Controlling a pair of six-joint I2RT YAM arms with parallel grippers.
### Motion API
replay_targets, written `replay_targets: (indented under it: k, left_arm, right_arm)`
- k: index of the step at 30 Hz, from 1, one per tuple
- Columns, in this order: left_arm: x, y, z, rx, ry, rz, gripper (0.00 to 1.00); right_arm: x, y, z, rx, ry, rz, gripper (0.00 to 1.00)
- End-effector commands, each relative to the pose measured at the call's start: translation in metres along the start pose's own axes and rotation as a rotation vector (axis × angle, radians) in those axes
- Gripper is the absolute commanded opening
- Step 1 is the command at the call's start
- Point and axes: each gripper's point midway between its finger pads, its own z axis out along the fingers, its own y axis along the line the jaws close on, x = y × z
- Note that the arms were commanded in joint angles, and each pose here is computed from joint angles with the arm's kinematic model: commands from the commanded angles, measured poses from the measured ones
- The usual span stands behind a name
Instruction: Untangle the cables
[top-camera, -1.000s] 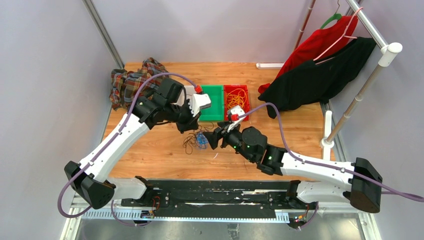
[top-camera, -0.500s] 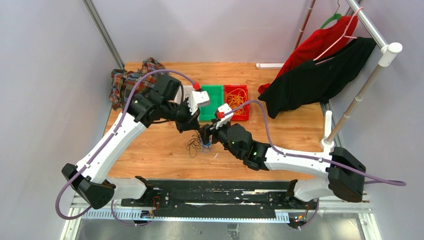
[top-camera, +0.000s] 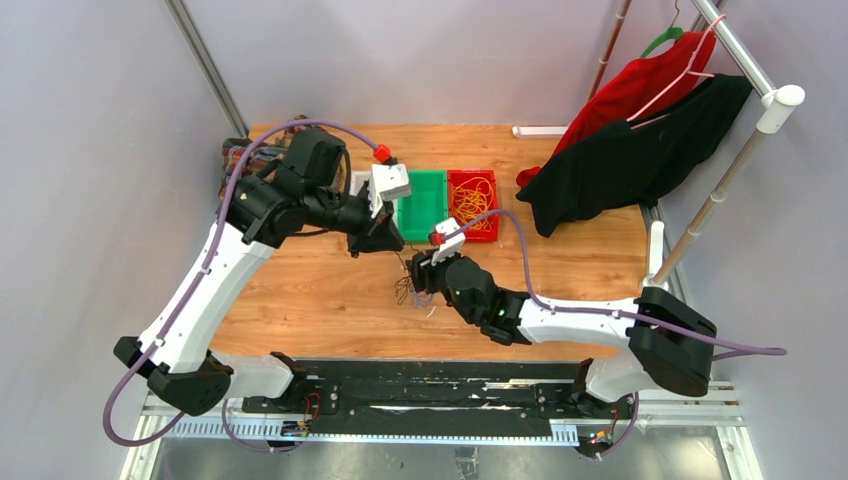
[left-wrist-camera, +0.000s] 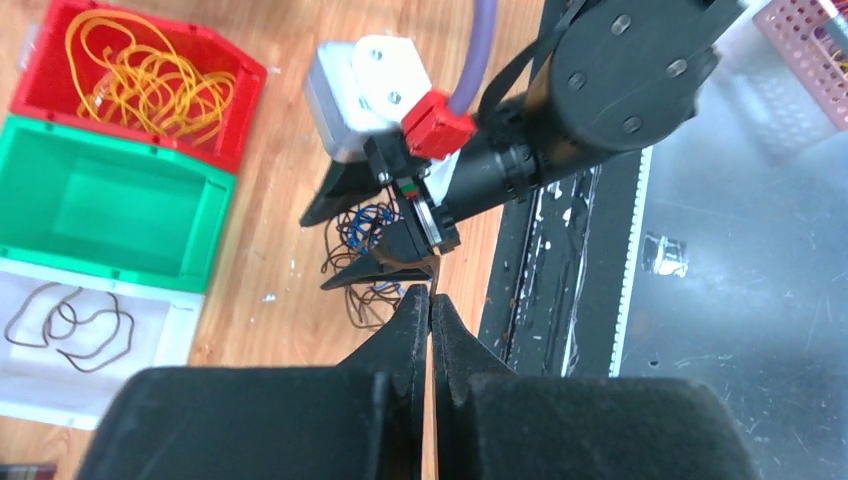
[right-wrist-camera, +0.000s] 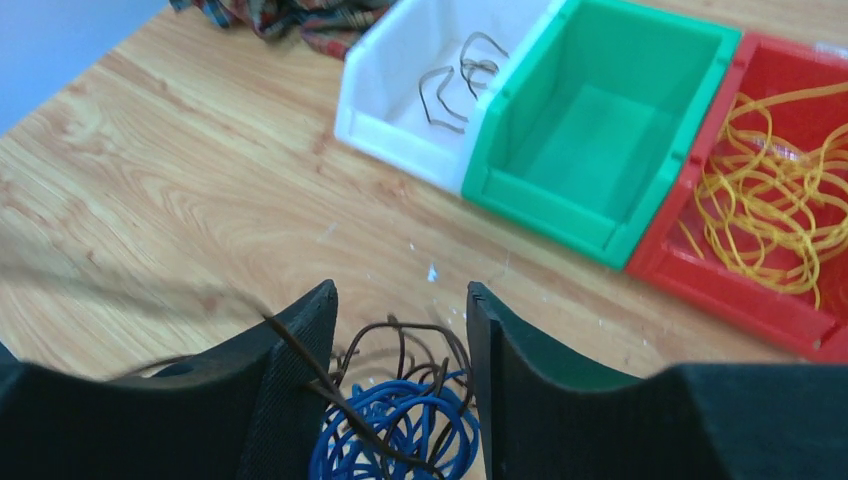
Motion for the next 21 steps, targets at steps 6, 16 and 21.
replay_targets:
  k: [6,16,21]
  left_arm:
    - [-0.054,-0.008,-0.026,-0.025,-0.116,0.065,0.0]
    - [-0.112,0.021,-0.067,-0.268,-0.209,0.198,0.0]
    - [-0.107,0.018,-0.062,-0.236,-0.202,0.177,0.0]
  right_arm:
    - [0.059,-0.043,-0.017,0.121,0.084,0.061,0.46]
    - [0.106,-0.068,-0.039,0.173,0.156,0.089,0.47]
    - [0.053,-0.055,-0.046,0.092,0.054,0.102,0.55]
